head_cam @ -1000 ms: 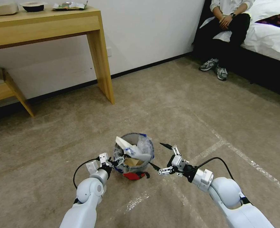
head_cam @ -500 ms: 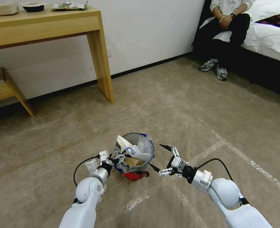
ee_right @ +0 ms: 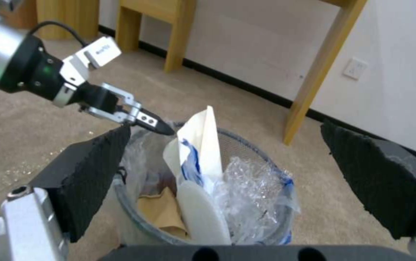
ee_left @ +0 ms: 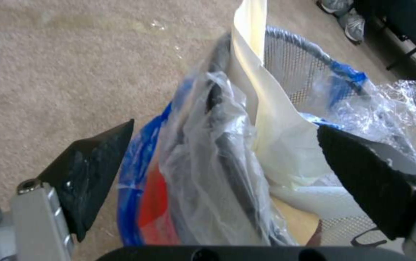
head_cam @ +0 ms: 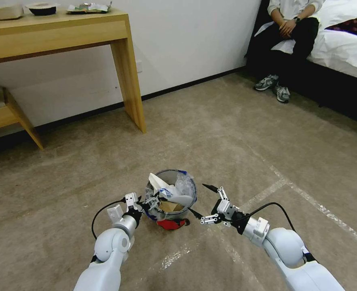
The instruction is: Pick up the trash bin and place the garbage on the floor into it.
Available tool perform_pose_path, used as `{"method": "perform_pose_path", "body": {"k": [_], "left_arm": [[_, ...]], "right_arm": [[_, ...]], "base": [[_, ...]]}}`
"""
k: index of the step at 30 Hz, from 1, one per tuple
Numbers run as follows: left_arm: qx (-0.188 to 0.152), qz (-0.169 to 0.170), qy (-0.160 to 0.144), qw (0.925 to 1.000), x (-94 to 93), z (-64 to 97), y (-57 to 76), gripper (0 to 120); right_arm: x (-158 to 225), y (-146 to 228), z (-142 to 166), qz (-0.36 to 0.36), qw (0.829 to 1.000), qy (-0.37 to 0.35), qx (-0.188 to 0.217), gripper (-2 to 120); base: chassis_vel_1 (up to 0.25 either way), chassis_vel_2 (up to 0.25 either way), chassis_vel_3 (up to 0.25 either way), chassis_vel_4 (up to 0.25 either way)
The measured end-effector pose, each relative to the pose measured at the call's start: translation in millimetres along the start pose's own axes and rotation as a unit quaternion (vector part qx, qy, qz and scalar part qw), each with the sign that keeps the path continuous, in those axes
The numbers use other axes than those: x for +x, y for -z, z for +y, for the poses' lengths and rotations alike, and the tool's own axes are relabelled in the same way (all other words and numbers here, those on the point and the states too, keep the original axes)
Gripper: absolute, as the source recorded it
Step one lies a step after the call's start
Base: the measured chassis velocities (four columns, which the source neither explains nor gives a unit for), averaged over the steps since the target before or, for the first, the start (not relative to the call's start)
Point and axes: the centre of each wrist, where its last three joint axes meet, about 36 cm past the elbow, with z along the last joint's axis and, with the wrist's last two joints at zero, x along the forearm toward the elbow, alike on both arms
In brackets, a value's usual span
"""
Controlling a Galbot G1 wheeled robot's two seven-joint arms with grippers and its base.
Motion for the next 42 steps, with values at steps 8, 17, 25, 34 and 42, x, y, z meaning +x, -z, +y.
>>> {"method": "perform_pose_path", "body": {"k": [8,17,25,34,42], "left_arm": [[-0.011,-0.016,-0.002,0.9998,12.8,0.1,4.3,100],[-0.037,-0.059,-0.013,0.9975,38.6,-6.5,13.7,100],[-0.073,-0.084,-0.011,0.9937,62.1,-10.3,13.2,100],[-0.137,-0.111,0.011,0.9842,92.7,-15.3,10.2,100],[-0.163,-0.132,0.019,0.9776,111.0,-21.3,6.9,100]], "right_arm": [[-0.8,0.7,2.2,-0.006,0.999,-0.034,-0.010,100],[2.9,4.6,3.8,-0.014,0.993,-0.111,-0.027,100],[7.5,9.7,12.8,-0.023,0.980,-0.194,-0.048,100],[28.6,17.5,21.7,-0.019,0.953,-0.297,-0.055,100],[48.5,21.2,29.5,-0.016,0.935,-0.351,-0.047,100]], "base": [[0.000,0.000,0.000,0.000],[0.000,0.000,0.000,0.000],[0.000,0.000,0.000,0.000],[0.000,0.000,0.000,0.000],[0.000,0.000,0.000,0.000]]}}
